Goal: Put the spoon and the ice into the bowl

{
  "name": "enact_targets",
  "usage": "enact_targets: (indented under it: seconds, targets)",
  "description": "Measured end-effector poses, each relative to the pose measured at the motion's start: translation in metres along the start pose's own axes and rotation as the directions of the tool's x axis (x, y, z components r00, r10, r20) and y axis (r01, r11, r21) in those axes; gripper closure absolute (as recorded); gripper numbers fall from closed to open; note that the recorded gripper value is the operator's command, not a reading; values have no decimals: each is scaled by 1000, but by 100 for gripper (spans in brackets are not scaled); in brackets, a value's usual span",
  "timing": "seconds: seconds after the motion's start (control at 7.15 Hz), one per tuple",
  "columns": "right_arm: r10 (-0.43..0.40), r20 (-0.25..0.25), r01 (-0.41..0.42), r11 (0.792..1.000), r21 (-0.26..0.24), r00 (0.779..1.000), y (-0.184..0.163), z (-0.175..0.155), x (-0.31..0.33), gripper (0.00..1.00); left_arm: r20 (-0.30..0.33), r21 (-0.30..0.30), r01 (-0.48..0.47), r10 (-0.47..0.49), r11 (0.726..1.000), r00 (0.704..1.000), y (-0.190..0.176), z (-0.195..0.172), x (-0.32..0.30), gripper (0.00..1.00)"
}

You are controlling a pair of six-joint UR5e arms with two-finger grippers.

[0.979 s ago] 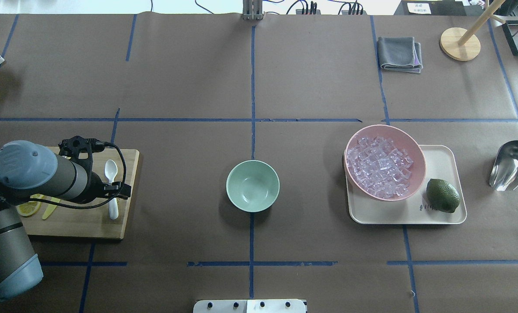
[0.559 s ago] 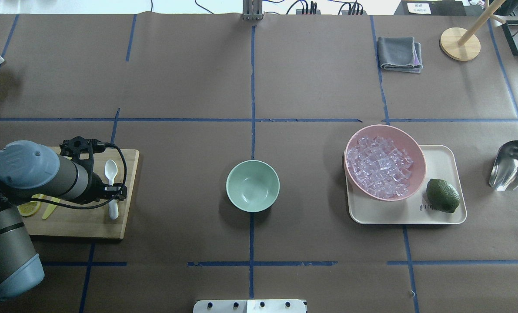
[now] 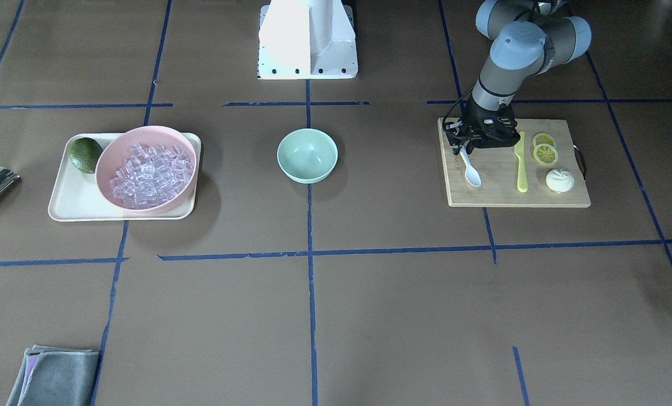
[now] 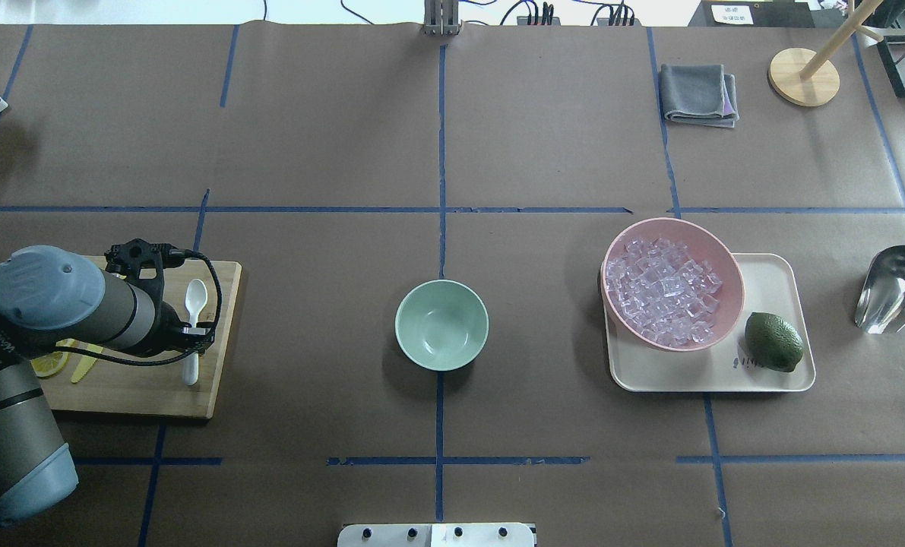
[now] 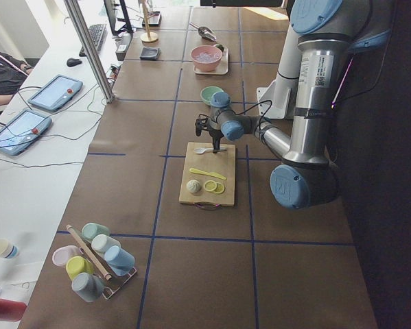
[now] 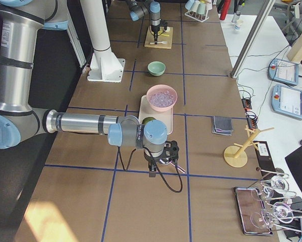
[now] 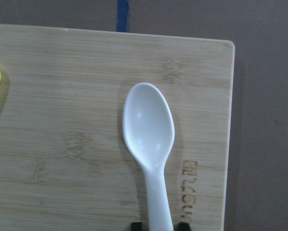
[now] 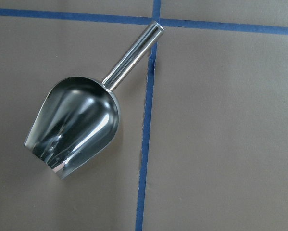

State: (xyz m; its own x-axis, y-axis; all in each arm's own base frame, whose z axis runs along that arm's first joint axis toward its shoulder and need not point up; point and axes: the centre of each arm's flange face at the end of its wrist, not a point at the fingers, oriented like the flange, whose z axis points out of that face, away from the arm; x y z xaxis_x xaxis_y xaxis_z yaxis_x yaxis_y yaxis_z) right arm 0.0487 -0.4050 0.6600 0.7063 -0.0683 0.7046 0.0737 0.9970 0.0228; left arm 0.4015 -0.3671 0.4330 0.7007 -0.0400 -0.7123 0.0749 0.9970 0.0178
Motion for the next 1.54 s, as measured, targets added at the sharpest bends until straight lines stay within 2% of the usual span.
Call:
enact_targets:
  seconds: [0.56, 0.7, 0.84, 0.98, 1.12, 1.26, 1.4, 1.54]
  targets:
    - [-1, 0, 1, 1000, 2, 1000, 0, -1, 0, 0, -19, 8, -10, 10, 1000, 1000, 0, -11, 4, 100]
    - [0, 0, 0, 1000, 2, 1000, 0, -1, 0, 0, -33, 18, -39, 40, 999, 999, -1, -17, 11, 100]
    - [0, 0, 0, 1000, 2, 1000, -1, -1, 0, 0, -50, 46, -135, 137, 990, 989, -4, -26, 22, 100]
    - [0, 0, 0, 1000, 2, 1000, -1, -1, 0, 0, -56, 81, -266, 271, 960, 961, -8, -36, 34, 100]
    - [0, 0, 0, 1000, 2, 1000, -1, -1, 0, 0, -55, 111, -394, 402, 912, 914, -12, -45, 52, 100]
    - [0, 0, 0, 1000, 2, 1000, 0, -1, 0, 0, -45, 125, -509, 518, 851, 854, -17, -55, 79, 100]
    - [1, -1, -1, 1000, 2, 1000, 0, -1, 0, 0, -22, 112, -596, 602, 795, 798, -25, -71, 117, 100]
    - [1, 0, -1, 1000, 2, 1000, 0, -1, 0, 0, -2, 84, -649, 651, 756, 759, -30, -89, 155, 100]
